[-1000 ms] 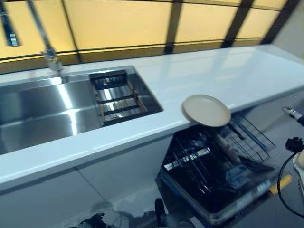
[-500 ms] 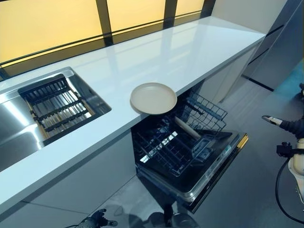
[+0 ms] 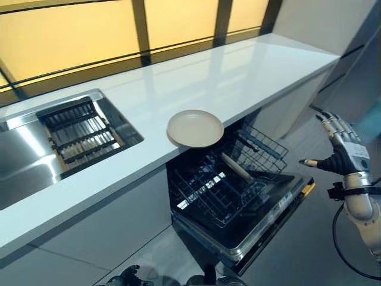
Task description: Take plates into dishwasher
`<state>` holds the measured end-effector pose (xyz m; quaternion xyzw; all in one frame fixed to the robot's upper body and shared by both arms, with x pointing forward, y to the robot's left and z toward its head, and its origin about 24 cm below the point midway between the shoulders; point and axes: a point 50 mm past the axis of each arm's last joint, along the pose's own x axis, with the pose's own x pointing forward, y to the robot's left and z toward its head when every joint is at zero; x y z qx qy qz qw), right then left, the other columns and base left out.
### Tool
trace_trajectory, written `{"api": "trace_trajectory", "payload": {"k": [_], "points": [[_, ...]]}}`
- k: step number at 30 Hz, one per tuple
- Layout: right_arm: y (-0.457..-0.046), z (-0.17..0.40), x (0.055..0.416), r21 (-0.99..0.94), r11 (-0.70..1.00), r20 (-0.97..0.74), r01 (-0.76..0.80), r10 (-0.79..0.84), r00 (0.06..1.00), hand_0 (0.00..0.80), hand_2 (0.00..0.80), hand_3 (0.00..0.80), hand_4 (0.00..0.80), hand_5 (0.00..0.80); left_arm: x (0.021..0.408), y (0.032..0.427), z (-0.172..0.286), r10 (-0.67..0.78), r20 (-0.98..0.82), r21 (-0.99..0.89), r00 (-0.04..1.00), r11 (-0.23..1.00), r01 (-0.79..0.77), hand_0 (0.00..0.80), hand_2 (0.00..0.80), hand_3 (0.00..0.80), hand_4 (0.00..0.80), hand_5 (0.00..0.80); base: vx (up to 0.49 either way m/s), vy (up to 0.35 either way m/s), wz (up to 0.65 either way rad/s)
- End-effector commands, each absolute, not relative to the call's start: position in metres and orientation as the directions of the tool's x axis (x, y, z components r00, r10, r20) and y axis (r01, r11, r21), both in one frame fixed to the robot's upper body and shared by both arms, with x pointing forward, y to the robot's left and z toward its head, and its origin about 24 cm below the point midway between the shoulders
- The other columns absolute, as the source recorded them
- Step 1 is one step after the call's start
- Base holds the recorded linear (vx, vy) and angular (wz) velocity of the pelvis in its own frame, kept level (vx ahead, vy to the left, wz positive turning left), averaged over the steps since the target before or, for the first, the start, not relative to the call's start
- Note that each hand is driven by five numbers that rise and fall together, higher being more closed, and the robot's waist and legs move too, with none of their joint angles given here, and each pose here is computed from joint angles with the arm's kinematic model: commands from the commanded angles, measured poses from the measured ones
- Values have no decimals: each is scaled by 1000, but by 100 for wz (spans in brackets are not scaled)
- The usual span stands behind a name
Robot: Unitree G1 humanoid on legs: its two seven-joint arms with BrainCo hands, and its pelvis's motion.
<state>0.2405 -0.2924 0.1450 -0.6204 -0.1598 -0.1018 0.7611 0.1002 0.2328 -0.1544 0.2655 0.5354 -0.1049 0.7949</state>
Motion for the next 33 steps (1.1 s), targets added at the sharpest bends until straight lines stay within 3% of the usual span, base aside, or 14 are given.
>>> {"api": "trace_trajectory", "payload": {"k": [1, 11, 33], "points": [[-270, 180, 257, -851, 195, 518, 487, 166, 839, 0, 0, 0, 0, 0, 126, 246, -143, 138, -876, 385, 462, 776, 499, 0, 0, 0, 0, 0, -45, -60, 22], [-246, 161, 271, -870, 228, 484, 437, 226, 845, 0, 0, 0, 0, 0, 132, 238, -143, 112, -876, 370, 470, 780, 504, 0, 0, 0, 0, 0, -7, -37, 12], [-231, 152, 304, -850, 243, 507, 467, 142, 850, 0, 0, 0, 0, 0, 147, 227, -140, 71, -867, 365, 494, 765, 531, 0, 0, 0, 0, 0, -4, -6, 9]]}}
